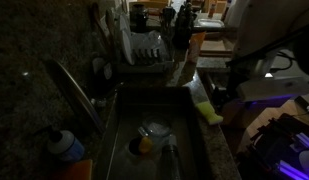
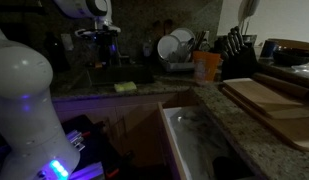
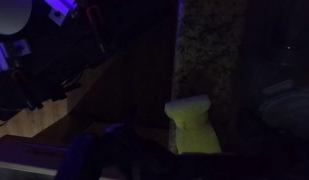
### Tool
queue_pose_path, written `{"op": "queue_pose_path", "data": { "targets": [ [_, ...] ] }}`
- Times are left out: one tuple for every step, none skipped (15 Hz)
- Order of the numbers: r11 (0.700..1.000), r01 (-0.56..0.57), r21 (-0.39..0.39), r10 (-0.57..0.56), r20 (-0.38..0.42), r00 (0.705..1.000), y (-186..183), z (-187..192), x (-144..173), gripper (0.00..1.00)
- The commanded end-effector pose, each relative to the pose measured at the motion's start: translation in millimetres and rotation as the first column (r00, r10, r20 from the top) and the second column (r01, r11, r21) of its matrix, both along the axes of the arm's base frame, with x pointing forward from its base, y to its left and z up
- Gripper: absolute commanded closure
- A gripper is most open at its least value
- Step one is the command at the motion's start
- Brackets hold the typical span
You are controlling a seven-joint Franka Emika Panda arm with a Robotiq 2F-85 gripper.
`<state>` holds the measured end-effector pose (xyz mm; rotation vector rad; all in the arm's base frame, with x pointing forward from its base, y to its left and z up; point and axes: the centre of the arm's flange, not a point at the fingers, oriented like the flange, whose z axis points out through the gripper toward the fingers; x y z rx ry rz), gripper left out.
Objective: Pick the sponge and wipe the counter on the right
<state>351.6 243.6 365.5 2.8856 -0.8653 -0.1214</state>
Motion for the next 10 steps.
{"op": "queue_pose_path", "data": {
  "targets": [
    [0.990, 0.141, 0.001, -0.140, 0.144, 0.980, -26.4, 61.3, -53.3, 0.00],
    [0.982, 0.186, 0.034, -0.189, 0.173, 0.967, -36.7, 73.1, -60.6, 0.00],
    [0.972, 0.225, 0.061, -0.233, 0.204, 0.951, -47.1, 81.6, -63.8, 0.00],
    [0.963, 0.259, 0.073, -0.269, 0.249, 0.930, -55.8, 81.6, -66.8, 0.00],
    [0.955, 0.286, 0.079, -0.297, 0.295, 0.908, -63.7, 79.5, -68.7, 0.00],
    [0.971, 0.230, 0.064, -0.238, 0.228, 0.944, -34.8, 83.2, -46.5, 0.00],
    [0.965, 0.253, 0.071, -0.263, 0.251, 0.932, -43.9, 87.1, -52.6, 0.00],
    [0.961, 0.265, 0.075, -0.275, 0.266, 0.924, -49.7, 88.8, -57.5, 0.00],
    [0.960, 0.270, 0.077, -0.281, 0.273, 0.920, -52.7, 88.9, -60.4, 0.00],
    [0.959, 0.273, 0.078, -0.284, 0.276, 0.918, -53.6, 88.6, -61.5, 0.00]
  ]
}}
